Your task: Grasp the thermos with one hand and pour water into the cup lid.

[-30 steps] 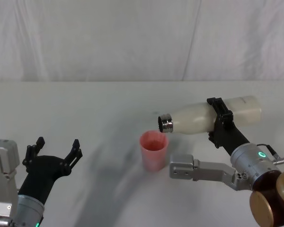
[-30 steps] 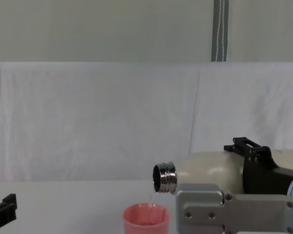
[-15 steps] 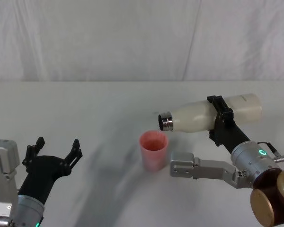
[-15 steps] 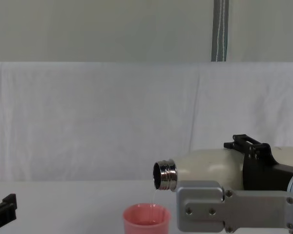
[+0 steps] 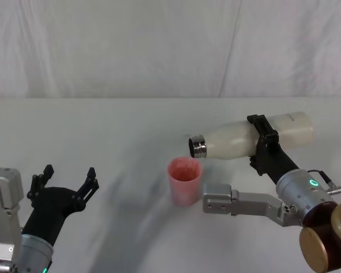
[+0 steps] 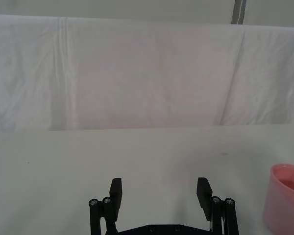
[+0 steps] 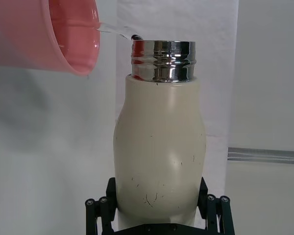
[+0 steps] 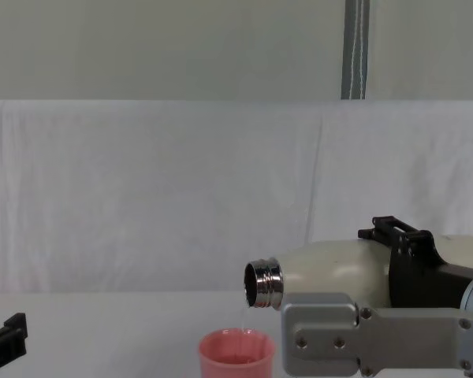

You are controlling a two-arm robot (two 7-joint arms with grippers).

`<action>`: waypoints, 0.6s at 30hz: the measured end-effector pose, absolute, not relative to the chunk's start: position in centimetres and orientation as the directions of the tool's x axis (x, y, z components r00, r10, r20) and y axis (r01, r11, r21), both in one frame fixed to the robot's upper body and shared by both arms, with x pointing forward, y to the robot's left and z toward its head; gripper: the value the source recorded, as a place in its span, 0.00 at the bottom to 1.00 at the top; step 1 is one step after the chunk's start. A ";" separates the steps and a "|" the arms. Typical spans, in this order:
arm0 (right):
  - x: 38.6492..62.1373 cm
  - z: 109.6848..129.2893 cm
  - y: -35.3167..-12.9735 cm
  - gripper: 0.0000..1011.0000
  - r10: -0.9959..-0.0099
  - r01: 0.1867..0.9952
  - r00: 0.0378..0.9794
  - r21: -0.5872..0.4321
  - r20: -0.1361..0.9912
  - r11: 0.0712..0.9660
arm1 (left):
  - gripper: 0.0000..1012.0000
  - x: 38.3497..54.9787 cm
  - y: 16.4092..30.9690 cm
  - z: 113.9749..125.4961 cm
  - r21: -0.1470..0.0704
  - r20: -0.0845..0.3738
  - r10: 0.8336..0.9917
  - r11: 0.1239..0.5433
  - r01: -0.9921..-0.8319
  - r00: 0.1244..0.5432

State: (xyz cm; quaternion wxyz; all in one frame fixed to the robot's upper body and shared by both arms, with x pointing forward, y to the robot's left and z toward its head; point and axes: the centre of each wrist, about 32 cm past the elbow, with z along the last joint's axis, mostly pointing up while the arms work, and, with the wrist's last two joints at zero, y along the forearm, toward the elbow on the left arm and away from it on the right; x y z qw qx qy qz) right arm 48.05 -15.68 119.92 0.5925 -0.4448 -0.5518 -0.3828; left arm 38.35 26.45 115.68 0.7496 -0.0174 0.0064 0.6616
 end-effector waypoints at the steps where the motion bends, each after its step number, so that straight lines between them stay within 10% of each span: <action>1: 48.0 119.9 -15.7 0.95 0.038 0.945 0.098 -0.104 0.995 0.311 | 0.99 38.4 26.5 115.7 -0.018 -0.033 0.992 0.124 -0.992 0.124; 18: 48.0 119.8 -15.6 0.95 0.042 0.945 0.097 -0.105 0.994 0.310 | 0.99 38.4 26.5 115.7 -0.018 -0.033 0.992 0.124 -0.992 0.124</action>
